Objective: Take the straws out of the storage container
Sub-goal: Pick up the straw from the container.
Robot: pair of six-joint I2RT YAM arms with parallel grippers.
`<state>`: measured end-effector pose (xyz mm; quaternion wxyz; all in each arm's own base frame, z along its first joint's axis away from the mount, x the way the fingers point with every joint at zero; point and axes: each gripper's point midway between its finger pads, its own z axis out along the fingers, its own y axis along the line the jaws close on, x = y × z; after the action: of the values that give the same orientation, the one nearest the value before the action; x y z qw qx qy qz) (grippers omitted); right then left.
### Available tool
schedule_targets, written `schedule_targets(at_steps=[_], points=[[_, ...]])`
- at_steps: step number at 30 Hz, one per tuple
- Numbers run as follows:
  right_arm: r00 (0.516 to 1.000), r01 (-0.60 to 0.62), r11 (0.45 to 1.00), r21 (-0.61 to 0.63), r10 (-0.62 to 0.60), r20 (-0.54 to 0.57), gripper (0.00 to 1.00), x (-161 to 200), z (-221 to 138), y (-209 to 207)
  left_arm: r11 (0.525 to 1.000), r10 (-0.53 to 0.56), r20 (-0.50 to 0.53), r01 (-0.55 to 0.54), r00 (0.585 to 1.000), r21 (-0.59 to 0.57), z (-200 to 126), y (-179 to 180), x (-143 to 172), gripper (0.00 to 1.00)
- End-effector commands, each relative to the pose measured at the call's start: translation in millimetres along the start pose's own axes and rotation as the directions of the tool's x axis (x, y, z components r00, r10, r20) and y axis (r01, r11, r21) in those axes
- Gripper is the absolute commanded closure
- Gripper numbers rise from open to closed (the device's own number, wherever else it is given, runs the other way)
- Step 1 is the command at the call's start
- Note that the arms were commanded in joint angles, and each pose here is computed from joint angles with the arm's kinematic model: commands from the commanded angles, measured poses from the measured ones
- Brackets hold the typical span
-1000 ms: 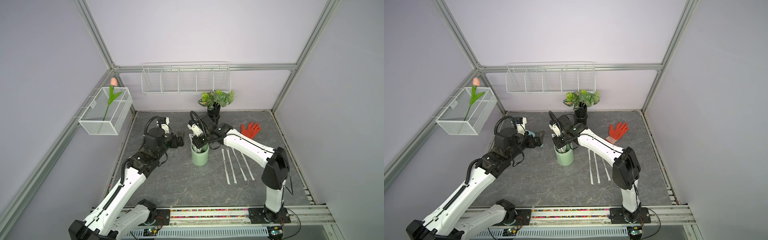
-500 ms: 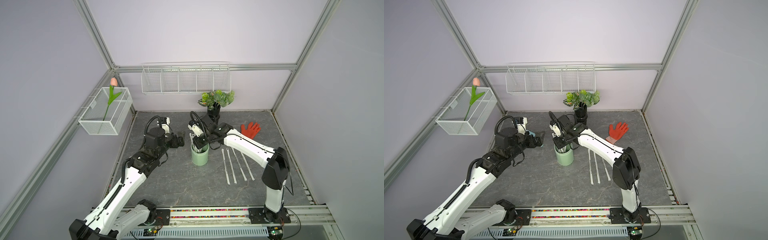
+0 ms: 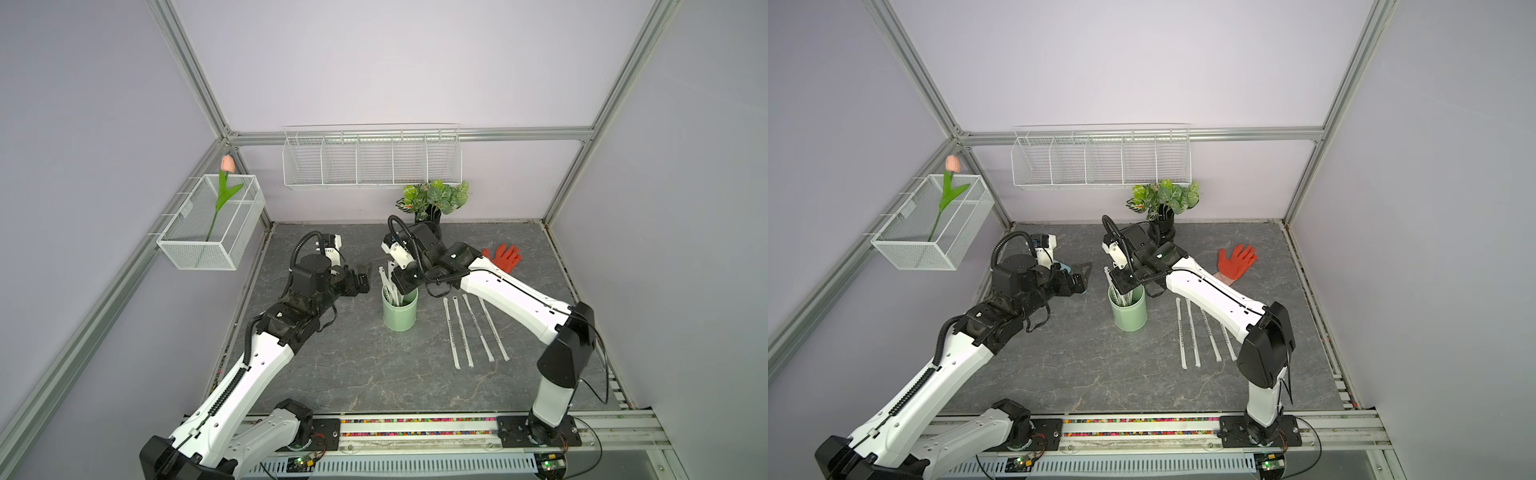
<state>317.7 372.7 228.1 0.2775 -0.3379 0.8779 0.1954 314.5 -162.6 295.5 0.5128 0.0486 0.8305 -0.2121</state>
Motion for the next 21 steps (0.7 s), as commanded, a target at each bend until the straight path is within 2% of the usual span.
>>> schedule_targets(at_steps=[1,12,21], points=[[1.000,0.019,1.000,0.003,-0.019,0.015,0.91,-2.8,-20.1,2.7,1.000,-0.012,0.001,0.012,1.000,0.021,1.6,-4.8,0.0,0.00],[0.998,0.029,0.999,0.021,-0.030,0.058,0.91,-12.5,-41.9,-1.1,0.999,-0.009,-0.010,0.010,1.000,0.032,3.5,-6.7,1.6,0.00],[0.989,0.022,1.000,0.006,-0.023,0.143,0.91,-30.1,-84.5,-3.5,0.999,-0.009,-0.019,0.010,1.000,0.044,5.7,-9.3,2.7,0.00]])
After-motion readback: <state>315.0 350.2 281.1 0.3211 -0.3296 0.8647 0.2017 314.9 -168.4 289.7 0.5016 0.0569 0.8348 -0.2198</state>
